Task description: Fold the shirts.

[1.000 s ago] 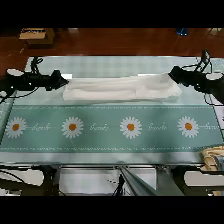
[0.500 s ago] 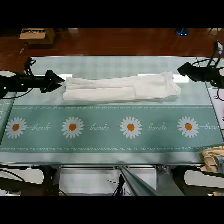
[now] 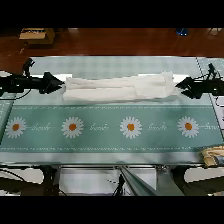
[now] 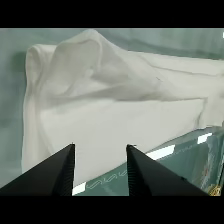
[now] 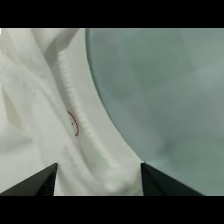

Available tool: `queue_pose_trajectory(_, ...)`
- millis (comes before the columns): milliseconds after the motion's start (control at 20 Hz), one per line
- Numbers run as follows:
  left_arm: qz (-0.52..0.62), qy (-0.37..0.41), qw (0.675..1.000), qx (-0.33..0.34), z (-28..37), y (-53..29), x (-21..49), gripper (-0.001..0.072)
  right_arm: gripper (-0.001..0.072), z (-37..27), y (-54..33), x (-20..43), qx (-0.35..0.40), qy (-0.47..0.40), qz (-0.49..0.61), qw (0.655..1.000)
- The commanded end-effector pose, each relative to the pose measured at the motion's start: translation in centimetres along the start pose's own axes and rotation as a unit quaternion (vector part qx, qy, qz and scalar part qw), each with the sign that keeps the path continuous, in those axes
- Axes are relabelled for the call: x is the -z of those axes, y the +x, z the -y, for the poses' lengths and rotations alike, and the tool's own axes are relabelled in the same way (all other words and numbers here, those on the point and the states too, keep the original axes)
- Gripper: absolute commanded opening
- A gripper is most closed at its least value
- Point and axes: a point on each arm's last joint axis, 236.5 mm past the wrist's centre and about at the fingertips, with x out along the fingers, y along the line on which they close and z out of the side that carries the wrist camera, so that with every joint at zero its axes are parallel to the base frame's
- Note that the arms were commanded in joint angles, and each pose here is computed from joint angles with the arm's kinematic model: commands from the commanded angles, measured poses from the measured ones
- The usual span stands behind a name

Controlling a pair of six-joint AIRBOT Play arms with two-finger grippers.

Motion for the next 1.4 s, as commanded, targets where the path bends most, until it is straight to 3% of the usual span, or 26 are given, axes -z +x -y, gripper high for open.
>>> queue_pose_trajectory(0, -0.015, 0.022, 1.0, 0.009, 0.7, 0.3, 0.7, 0.0377, 0.0596, -3.5, 3.2, 1.1, -0.071, 0.021, -0.02, 0.997)
queue_pose_trajectory(150, -0.019, 0.03, 0.999, 0.01, 0.9, 0.5, 0.9, 0.0377, 0.0588, -6.0, 5.6, 1.7, -0.088, 0.02, -0.016, 0.996)
queue_pose_trajectory(200, -0.019, 0.031, 0.999, 0.01, 1.0, 0.6, 1.0, 0.0373, 0.0552, -6.7, 6.1, 2.2, -0.09, 0.015, -0.022, 0.996)
queue_pose_trajectory(300, -0.02, 0.031, 0.999, 0.01, 1.1, 0.6, 1.0, 0.0293, 0.0177, -8.3, 6.2, 2.5, -0.099, -0.024, -0.022, 0.995)
queue_pose_trajectory(350, -0.019, 0.032, 0.999, 0.01, 1.1, 0.6, 0.9, 0.0287, 0.004, -9.2, 5.6, 2.3, -0.108, -0.047, -0.024, 0.993)
queue_pose_trajectory(400, -0.018, 0.033, 0.999, 0.011, 1.2, 0.5, 0.8, 0.016, 0.0025, -10.2, 4.7, 2.2, -0.118, -0.07, -0.024, 0.99)
queue_pose_trajectory(500, -0.012, 0.031, 0.999, 0.034, 2.6, 0.2, 0.3, 0.0027, 0.0024, -12.3, 1.7, 1.3, -0.123, -0.117, -0.005, 0.986)
queue_pose_trajectory(800, -0.004, 0.025, 0.99, 0.135, 10.3, 2.0, 0.1, 0.0026, 0.0023, -16.3, -6.2, 3.9, -0.074, -0.261, 0.008, 0.962)
queue_pose_trajectory(1050, -0.075, 0.064, 0.985, 0.14, 16.3, 8.8, 6.4, 0.0027, 0.0024, -20.1, -9.1, 7.2, -0.043, -0.326, 0.018, 0.944)
queue_pose_trajectory(1350, -0.141, 0.07, 0.979, 0.129, 18.6, 14.0, 13.1, 0.0026, 0.0024, -24.4, -11.8, 11.4, -0.05, -0.368, 0.026, 0.928)
